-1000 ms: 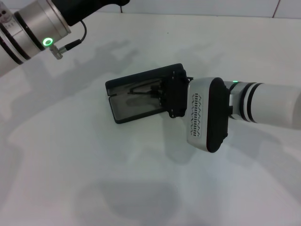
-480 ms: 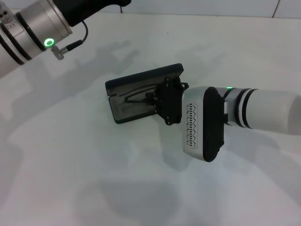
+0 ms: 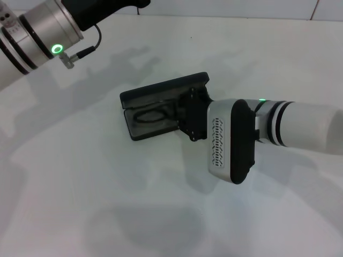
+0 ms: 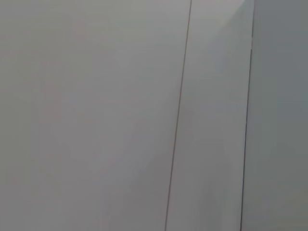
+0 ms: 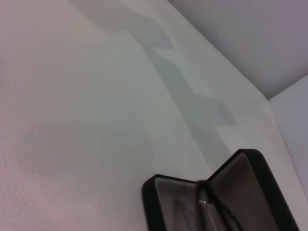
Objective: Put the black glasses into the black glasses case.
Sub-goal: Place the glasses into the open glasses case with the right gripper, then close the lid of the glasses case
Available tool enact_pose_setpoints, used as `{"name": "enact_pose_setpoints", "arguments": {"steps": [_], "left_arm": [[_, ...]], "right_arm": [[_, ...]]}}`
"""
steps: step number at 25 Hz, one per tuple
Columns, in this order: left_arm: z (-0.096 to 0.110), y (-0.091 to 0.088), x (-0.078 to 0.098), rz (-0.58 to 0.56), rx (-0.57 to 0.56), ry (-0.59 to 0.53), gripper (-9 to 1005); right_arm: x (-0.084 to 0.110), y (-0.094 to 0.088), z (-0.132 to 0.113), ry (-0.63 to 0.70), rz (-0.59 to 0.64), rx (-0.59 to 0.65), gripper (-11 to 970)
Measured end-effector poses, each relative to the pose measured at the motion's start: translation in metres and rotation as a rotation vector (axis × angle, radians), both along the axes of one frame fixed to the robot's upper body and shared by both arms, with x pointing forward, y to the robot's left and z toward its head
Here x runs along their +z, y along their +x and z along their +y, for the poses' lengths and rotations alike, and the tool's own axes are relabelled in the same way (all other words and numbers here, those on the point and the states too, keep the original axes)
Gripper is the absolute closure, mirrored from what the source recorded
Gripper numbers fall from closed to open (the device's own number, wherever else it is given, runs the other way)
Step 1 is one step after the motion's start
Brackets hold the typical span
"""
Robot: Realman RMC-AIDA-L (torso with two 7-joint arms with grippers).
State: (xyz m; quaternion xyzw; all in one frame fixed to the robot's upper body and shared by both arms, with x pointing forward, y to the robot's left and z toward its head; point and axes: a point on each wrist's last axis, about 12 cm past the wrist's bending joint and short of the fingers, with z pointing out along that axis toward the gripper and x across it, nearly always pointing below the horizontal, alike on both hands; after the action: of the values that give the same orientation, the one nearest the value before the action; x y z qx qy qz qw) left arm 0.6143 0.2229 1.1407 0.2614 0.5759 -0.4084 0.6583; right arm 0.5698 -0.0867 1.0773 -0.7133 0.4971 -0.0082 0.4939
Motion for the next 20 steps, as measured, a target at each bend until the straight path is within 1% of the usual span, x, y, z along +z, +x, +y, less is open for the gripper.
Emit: {"name": "enact_pose_setpoints", "arguments": {"steps": [8, 13, 17, 20], "left_arm": [[0.000, 0.000, 0.000, 0.002, 0.000, -0.001, 540], [0.002, -0.001, -0.001, 0.006, 0.006, 0.001, 541], [0.006, -0.001, -0.002, 0.010, 0.014, 0.007, 541], [0.009, 0.001, -0.004, 0.027, 0.032, 0.024, 540]], "right_arm": [[0.002, -0.003, 0.001, 0.028, 0.017, 0.000, 749], [0.008, -0.009, 0.001, 0.070, 0.076, 0.061, 750], [0.021, -0.012, -0.011, 0.146, 0.135, 0.105, 749], [0.036, -0.011, -0.032, 0.231, 0.199, 0.140, 749]]}}
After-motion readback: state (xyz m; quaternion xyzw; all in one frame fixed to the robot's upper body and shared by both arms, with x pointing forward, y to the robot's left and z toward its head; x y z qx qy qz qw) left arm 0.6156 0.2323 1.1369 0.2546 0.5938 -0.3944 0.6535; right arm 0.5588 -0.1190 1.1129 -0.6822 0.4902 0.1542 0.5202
